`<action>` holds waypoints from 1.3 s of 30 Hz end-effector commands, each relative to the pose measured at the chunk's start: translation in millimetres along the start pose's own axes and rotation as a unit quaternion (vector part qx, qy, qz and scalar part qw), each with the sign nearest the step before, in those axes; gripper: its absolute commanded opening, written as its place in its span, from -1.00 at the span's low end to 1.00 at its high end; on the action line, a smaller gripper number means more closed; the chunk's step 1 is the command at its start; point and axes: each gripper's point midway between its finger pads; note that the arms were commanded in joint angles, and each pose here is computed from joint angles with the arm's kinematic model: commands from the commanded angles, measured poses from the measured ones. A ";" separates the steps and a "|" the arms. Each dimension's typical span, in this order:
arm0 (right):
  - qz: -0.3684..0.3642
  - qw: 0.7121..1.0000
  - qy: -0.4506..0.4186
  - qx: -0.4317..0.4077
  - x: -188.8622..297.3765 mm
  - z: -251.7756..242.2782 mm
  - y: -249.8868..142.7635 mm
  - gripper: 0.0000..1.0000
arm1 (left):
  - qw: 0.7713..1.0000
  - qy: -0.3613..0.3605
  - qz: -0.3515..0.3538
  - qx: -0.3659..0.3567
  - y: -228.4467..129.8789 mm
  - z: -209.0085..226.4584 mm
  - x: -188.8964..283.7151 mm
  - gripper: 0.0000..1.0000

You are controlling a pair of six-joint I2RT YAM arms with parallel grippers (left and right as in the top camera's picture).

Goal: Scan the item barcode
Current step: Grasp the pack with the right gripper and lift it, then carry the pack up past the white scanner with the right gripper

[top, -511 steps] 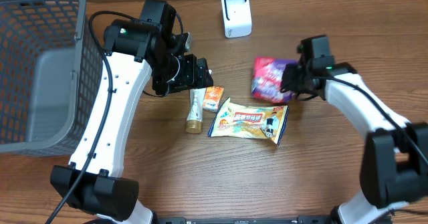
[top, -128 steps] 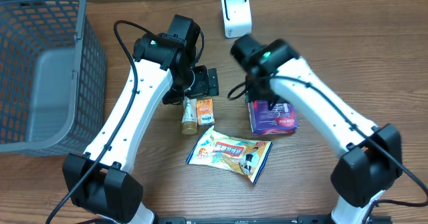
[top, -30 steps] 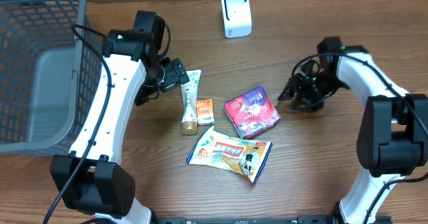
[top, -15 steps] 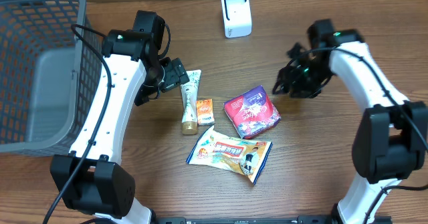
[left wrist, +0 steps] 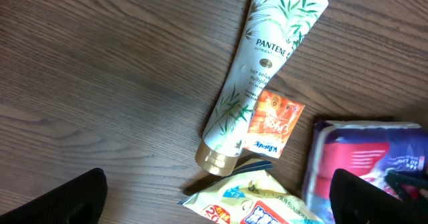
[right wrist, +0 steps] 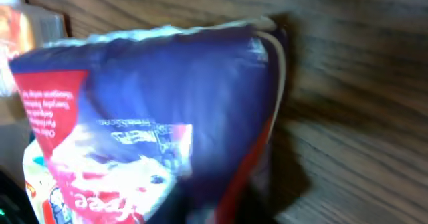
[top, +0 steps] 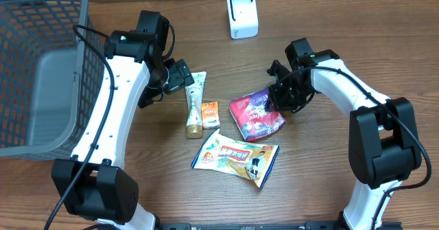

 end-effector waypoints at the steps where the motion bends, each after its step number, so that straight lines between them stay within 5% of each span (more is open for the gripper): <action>1: -0.005 0.999 -0.002 -0.042 -5.5 -2.5 3.1 -0.93 | 1.000 0.007 0.001 -0.009 0.8 2.1 -3.5 0.96; 7: -0.059 0.991 0.008 -0.123 0.3 -0.7 33.2 -0.93 | 1.000 0.005 -0.002 -0.009 2.1 1.1 -3.5 0.99; 13: -0.196 0.969 0.034 -0.145 59.7 2.2 114.3 -0.93 | 1.000 -0.006 -0.013 -0.009 7.7 -4.5 -3.4 0.99; 25: -0.476 0.859 0.090 -0.166 182.5 5.3 241.3 -0.93 | 1.000 -0.007 -0.014 -0.009 7.8 -4.7 -3.4 1.00; 30: -0.504 0.832 0.126 -0.192 166.6 -4.7 265.5 -0.93 | 1.000 -0.007 -0.014 -0.009 7.8 -4.7 -3.4 0.99; 39: -0.503 0.836 0.101 -0.194 139.2 -21.9 270.9 -0.93 | 1.000 -0.007 -0.014 -0.009 7.8 -4.7 -3.4 0.99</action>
Point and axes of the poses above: each gripper's point midway between its finger pads, its own x axis back along the fingers, its own z axis along the line the jaws close on, y = z × x, and after that the axes turned 9 degrees about x, right-handed
